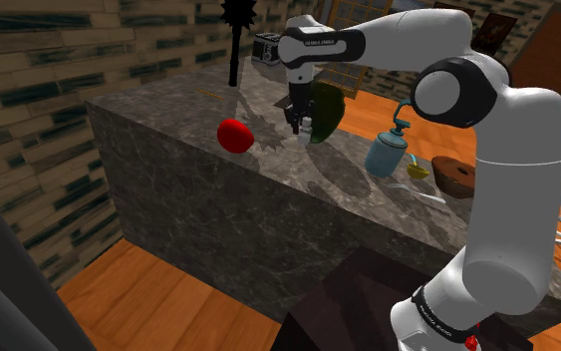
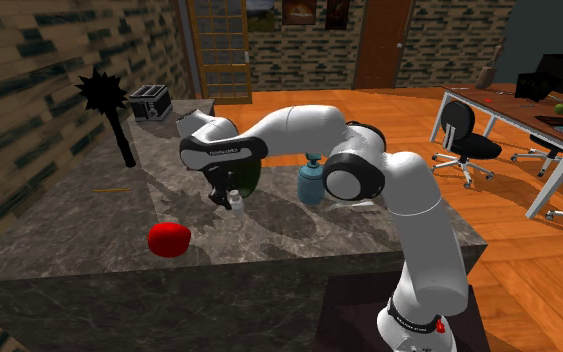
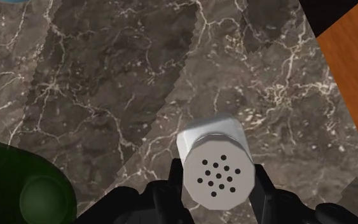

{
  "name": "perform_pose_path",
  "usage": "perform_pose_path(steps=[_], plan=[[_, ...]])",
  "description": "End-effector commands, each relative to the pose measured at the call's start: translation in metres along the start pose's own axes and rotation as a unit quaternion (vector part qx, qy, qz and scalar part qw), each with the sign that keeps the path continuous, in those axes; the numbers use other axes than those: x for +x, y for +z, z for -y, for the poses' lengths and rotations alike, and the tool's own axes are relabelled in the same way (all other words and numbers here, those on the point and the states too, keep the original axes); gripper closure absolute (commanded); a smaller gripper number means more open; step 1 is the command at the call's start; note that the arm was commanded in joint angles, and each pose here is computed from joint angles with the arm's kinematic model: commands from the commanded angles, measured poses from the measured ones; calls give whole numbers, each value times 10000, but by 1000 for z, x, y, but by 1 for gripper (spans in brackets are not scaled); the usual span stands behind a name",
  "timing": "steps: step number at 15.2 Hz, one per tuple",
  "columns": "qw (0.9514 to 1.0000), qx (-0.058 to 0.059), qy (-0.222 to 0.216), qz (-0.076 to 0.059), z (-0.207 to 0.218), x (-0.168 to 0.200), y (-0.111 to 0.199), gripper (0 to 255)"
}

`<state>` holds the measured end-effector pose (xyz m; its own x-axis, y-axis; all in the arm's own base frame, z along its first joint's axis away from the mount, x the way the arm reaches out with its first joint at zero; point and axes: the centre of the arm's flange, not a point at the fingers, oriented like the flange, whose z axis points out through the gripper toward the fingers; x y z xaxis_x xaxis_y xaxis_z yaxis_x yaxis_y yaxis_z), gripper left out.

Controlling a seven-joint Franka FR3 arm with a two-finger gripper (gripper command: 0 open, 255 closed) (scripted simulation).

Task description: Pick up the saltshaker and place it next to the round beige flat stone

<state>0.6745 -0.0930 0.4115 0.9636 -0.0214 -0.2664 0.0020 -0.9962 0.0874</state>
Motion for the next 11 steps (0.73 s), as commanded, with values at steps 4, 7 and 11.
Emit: perform_pose_path(steps=[4, 7, 11], plan=[[10000, 1, 0, 3, -3, -9, -26, 255], [10000, 1, 0, 3, -4, -13, -42, 255], [10000, 1, 0, 3, -6, -19, -62, 255]])
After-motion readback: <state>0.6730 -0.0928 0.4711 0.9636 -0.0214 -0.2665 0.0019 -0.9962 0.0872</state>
